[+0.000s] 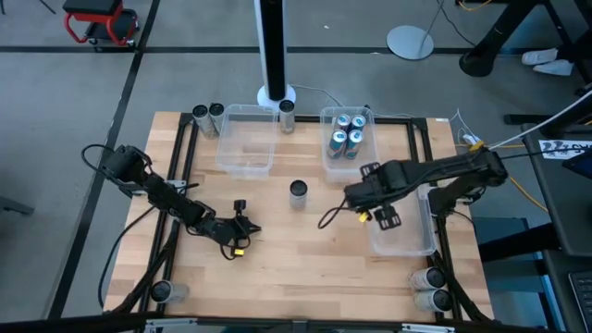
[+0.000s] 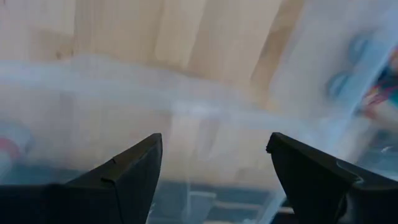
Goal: Sort soda cans
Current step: Adjust the bottom right transparent bin
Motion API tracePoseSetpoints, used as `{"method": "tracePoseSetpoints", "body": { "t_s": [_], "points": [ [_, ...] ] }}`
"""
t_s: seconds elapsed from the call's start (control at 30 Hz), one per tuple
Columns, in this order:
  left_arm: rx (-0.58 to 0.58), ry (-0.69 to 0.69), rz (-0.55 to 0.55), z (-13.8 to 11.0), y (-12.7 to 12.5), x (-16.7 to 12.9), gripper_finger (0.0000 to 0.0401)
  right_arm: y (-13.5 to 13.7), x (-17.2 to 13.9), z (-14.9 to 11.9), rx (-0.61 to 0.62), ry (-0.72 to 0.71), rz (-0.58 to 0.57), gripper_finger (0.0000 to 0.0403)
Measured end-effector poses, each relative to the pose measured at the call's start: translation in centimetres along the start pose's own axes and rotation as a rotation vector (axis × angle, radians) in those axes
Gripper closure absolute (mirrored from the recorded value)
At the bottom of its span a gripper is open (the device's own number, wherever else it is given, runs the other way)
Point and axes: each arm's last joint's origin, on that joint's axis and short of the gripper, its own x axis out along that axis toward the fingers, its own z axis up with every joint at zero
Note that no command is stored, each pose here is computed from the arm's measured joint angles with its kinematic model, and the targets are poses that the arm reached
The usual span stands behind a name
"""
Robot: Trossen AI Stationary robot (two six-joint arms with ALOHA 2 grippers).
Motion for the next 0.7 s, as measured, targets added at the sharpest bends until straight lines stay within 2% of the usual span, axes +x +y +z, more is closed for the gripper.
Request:
{"method": "tracePoseSetpoints", "body": {
  "t_s": [0.3,0.47,0.7],
  "points": [
    [-0.021,-0.001,0.000,0.0,0.0,0.0,0.0393,0.7,4.6,-0.8,0.007,0.123,0.070,0.0107],
    [-0.023,-0.001,0.000,0.0,0.0,0.0,0.0393,1.0,6.0,0.0,0.012,0.044,0.103,0.0107],
    [-0.025,-0.001,0.000,0.0,0.0,0.0,0.0393,0.8,6.1,1.0,0.015,-0.054,0.074,0.0107]
  ]
}}
